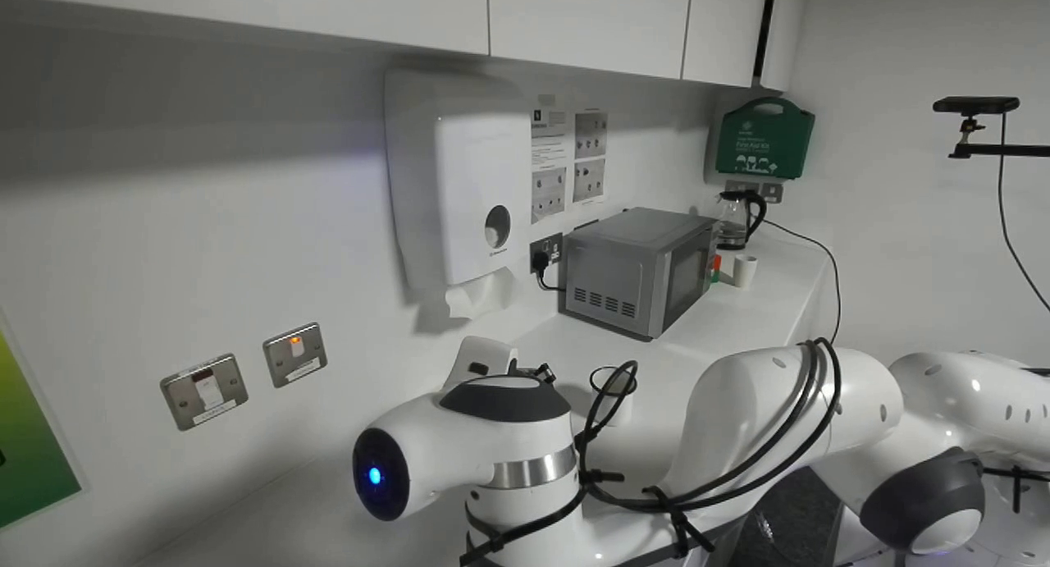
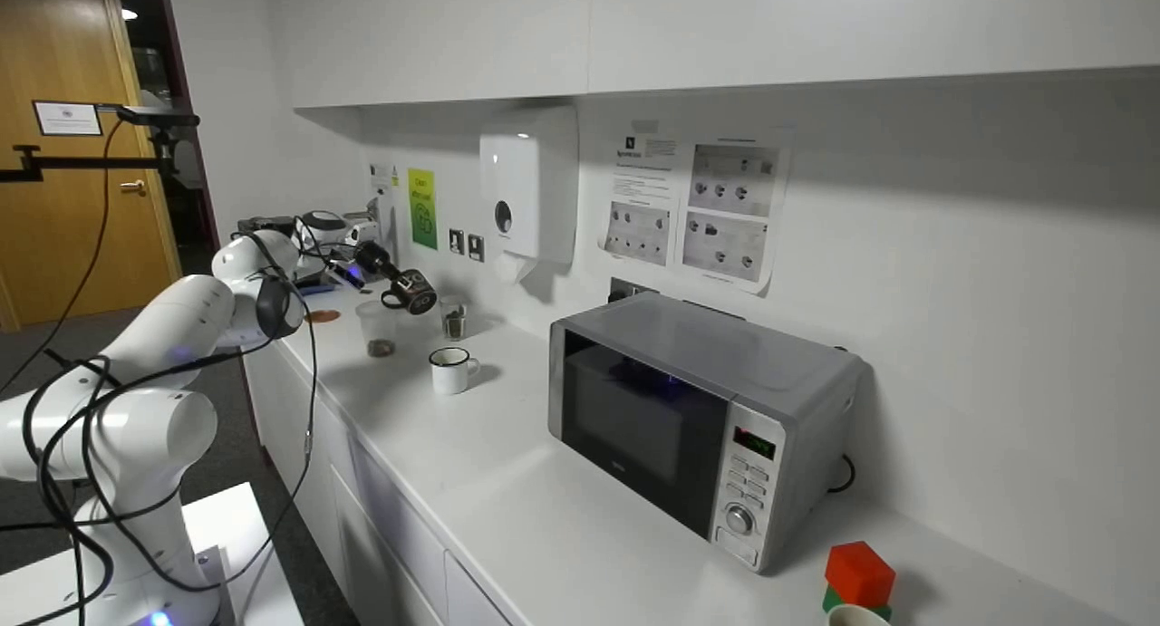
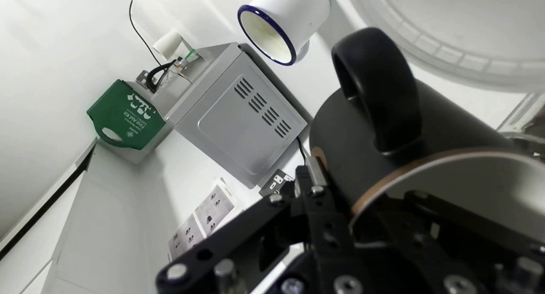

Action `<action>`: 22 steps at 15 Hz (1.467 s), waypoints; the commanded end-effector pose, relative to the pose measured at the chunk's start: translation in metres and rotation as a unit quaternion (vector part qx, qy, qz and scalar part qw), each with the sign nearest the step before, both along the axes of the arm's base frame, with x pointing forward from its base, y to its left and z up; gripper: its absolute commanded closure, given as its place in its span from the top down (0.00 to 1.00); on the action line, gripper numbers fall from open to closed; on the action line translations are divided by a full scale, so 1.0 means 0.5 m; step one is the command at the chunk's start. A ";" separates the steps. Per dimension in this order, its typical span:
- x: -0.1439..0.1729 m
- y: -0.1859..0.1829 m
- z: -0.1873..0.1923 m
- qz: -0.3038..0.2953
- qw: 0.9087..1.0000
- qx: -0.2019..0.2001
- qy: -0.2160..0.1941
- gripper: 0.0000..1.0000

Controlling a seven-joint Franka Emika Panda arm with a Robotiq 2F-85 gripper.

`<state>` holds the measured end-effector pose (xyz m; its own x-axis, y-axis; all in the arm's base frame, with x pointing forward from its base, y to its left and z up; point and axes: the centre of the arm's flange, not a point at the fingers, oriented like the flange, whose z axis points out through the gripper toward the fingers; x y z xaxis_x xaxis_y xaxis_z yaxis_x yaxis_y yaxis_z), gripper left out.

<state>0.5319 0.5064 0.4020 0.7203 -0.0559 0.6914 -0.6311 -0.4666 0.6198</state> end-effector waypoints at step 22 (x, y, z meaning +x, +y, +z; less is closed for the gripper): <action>0.037 -0.222 0.039 -0.104 0.967 0.218 -0.075 0.02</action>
<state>0.5848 0.4507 0.4204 0.5887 -0.4389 0.6788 -0.7903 -0.4891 0.3692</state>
